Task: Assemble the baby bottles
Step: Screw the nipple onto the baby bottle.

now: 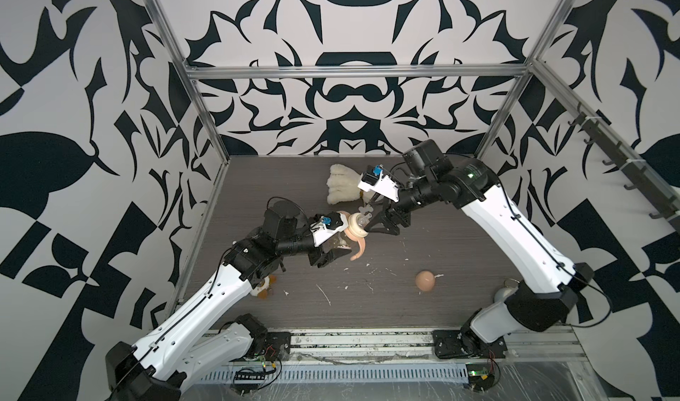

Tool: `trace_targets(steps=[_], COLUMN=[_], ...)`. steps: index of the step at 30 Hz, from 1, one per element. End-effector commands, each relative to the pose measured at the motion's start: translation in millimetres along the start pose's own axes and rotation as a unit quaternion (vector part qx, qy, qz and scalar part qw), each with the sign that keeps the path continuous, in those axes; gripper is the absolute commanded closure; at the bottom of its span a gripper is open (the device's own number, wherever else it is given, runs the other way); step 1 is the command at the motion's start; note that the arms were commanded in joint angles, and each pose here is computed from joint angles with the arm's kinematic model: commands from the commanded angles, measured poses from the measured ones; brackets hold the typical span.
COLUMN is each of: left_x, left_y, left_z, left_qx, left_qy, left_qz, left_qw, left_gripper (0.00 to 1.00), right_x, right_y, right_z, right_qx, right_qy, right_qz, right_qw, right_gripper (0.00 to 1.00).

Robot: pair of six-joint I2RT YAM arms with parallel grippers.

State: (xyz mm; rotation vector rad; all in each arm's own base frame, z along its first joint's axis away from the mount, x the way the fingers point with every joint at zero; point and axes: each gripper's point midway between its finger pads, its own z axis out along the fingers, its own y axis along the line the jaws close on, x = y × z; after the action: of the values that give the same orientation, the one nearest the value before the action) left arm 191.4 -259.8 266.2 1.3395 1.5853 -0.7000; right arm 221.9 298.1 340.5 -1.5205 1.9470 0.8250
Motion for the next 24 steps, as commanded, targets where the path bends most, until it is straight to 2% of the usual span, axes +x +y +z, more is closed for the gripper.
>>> trace_targets(steps=[1, 8, 12, 15, 19, 24], left_x=[-32, -31, -32, -32, -35, -36], left_y=[-2, 1, 2, 3, 3, 4], left_z=[-8, -4, -3, -2, -3, -4], left_qx=[0.012, 0.011, 0.012, 0.011, 0.011, 0.008], left_qy=[-0.044, -0.040, -0.039, -0.039, -0.041, -0.042], left_qz=[0.025, 0.023, 0.022, 0.021, 0.019, 0.018], left_qw=[0.999, 0.999, 0.999, 0.999, 0.999, 0.999], left_gripper=[1.00, 1.00, 1.00, 1.00, 1.00, 1.00], right_x=[-12, -16, -10, -10, -15, -6], right_y=[25, 38, 40, 38, 40, 39], right_z=[-14, -17, -10, -4, 0, 9], right_qx=[-0.023, -0.045, -0.054, -0.053, -0.056, -0.037], right_qy=[-0.015, -0.022, -0.007, -0.004, -0.010, 0.022], right_qz=[-0.046, -0.047, -0.046, -0.046, -0.053, -0.055], right_qw=[0.999, 0.998, 0.997, 0.998, 0.997, 0.998], right_gripper=[0.17, 0.16, 0.18, 0.26, 0.44, 0.48])
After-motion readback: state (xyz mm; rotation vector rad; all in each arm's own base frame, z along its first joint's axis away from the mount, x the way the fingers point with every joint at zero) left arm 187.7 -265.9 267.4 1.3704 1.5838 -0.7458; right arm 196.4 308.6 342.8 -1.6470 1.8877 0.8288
